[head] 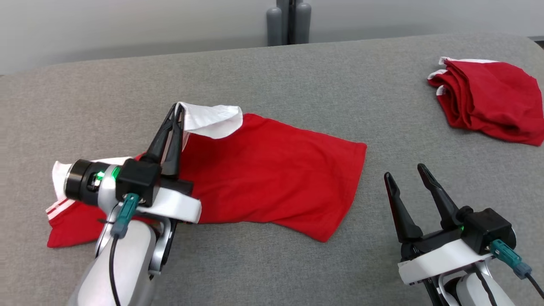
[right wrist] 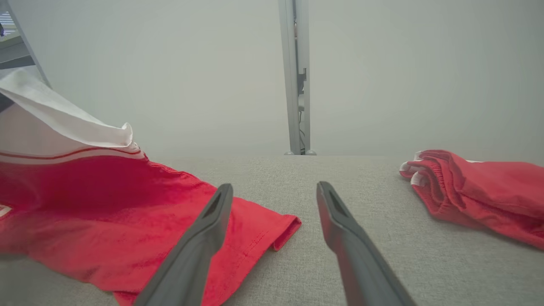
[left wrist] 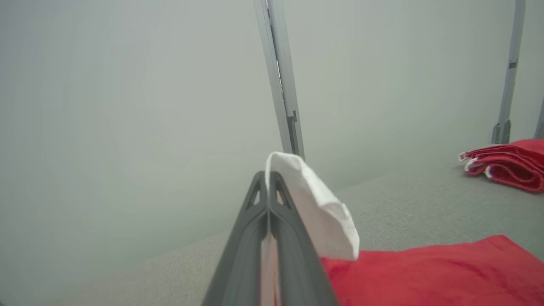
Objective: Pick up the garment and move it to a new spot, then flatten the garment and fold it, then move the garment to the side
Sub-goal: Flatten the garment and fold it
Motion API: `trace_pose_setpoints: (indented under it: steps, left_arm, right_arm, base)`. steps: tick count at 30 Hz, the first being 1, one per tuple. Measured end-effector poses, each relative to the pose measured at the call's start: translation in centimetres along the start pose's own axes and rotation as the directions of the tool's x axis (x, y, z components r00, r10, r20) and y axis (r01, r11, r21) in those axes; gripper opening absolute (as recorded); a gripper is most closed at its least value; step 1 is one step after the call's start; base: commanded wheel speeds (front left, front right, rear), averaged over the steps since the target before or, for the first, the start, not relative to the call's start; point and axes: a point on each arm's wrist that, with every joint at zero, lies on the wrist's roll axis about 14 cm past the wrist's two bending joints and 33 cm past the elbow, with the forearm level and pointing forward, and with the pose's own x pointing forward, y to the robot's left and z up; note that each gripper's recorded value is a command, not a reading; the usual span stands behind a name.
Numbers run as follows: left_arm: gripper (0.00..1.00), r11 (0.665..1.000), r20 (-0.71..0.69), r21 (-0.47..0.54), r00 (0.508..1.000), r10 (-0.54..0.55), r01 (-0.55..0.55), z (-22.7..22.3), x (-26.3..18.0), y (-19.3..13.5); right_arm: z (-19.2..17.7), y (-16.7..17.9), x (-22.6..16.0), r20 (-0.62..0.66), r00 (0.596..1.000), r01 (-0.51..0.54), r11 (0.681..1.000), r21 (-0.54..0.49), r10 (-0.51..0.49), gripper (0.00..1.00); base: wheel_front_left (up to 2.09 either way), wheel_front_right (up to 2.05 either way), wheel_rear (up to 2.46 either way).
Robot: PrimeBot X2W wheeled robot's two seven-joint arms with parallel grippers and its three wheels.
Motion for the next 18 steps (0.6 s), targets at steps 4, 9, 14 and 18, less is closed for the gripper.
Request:
trace_pose_setpoints:
  steps: [4,9,14,18]
  left_arm:
    - [0.0,0.997,0.066,0.016,0.995,0.076,-0.077,2.4,-2.7,2.3]
    - [0.0,0.983,0.077,0.027,0.981,0.18,-0.183,3.2,-6.2,4.7]
    - [0.0,0.96,0.009,0.01,0.96,0.281,-0.281,1.6,-9.1,6.9]
    - [0.0,0.95,-0.066,0.0,0.948,0.311,-0.312,-0.6,-10.4,7.4]
  right_arm:
    - [0.1,1.2,0.4,0.007,0.999,-0.035,0.999,0.006,0.035,1.0]
    - [0.4,2.0,0.7,0.016,0.998,-0.059,0.998,0.009,0.059,1.0]
    - [-0.2,2.3,0.5,-0.003,0.998,-0.068,0.998,0.011,0.068,1.0]
    - [-0.4,2.4,0.5,-0.01,0.997,-0.072,0.997,0.01,0.072,1.0]
  base:
    - [0.0,0.0,0.0]
    - [0.0,0.0,0.0]
    - [0.0,0.0,0.0]
    - [0.0,0.0,0.0]
